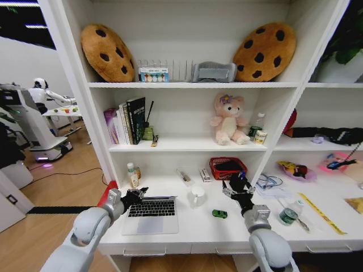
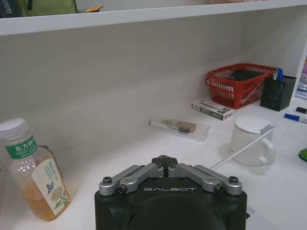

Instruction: Organize the objects on the table.

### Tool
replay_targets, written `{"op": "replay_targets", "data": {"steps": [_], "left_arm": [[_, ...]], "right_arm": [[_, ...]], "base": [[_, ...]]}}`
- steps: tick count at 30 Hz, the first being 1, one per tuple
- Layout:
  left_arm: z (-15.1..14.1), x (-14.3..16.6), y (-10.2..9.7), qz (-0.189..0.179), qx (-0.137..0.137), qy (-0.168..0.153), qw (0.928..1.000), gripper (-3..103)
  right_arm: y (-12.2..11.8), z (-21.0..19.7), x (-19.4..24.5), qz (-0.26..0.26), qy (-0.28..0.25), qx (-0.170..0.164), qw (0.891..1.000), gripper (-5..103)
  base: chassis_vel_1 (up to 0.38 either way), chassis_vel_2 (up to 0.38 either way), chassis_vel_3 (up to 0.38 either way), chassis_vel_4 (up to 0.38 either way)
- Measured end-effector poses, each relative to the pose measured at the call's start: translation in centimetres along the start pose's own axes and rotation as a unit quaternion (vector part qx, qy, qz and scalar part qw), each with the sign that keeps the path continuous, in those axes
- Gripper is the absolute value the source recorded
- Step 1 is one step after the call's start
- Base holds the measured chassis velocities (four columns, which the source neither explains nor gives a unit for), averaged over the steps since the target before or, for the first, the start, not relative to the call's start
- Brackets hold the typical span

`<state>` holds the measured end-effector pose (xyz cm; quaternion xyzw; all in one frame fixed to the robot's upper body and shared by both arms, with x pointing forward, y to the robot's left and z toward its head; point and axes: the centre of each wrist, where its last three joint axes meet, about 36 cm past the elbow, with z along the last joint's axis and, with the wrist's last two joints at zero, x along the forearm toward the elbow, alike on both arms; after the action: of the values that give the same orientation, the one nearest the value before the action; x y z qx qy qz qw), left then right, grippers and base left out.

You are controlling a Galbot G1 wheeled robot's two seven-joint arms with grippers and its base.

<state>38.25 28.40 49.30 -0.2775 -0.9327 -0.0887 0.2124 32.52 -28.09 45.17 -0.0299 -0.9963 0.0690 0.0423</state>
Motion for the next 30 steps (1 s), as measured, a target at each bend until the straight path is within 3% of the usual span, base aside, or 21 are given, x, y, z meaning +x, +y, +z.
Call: {"op": "replay_targets", "data": {"steps": [15,22,24,27,30], "left_arm": [[1.0,1.3,-0.7,0.062,-0.061,0.034,0.9957,0],[1.4,1.5,0.5,0.115,-0.112,0.032,0.9866,0],[1.8,1.2,1.1,0.133,-0.144,0.032,0.9799,0],[2.4,0.9,1.0,0.143,-0.168,0.038,0.9746,0],[3.1,0.5,0.7,0.15,-0.177,0.037,0.972,0]], "right_arm": [[0.2,0.2,-0.7,-0.002,-0.001,0.005,1.0,100],[0.3,0.5,-0.6,0.0,0.001,0.002,1.0,100],[0.3,0.4,-0.6,0.001,0.001,0.002,1.0,100],[0.2,0.4,-0.6,0.001,0.001,0.003,1.0,100],[0.1,0.3,-0.7,0.002,0.002,0.003,1.0,100]], "base": [[0.0,0.0,0.0,0.0],[0.0,0.0,0.0,0.0],[0.0,0.0,0.0,0.0],[0.0,0.0,0.0,0.0],[0.0,0.0,0.0,0.0]]}}
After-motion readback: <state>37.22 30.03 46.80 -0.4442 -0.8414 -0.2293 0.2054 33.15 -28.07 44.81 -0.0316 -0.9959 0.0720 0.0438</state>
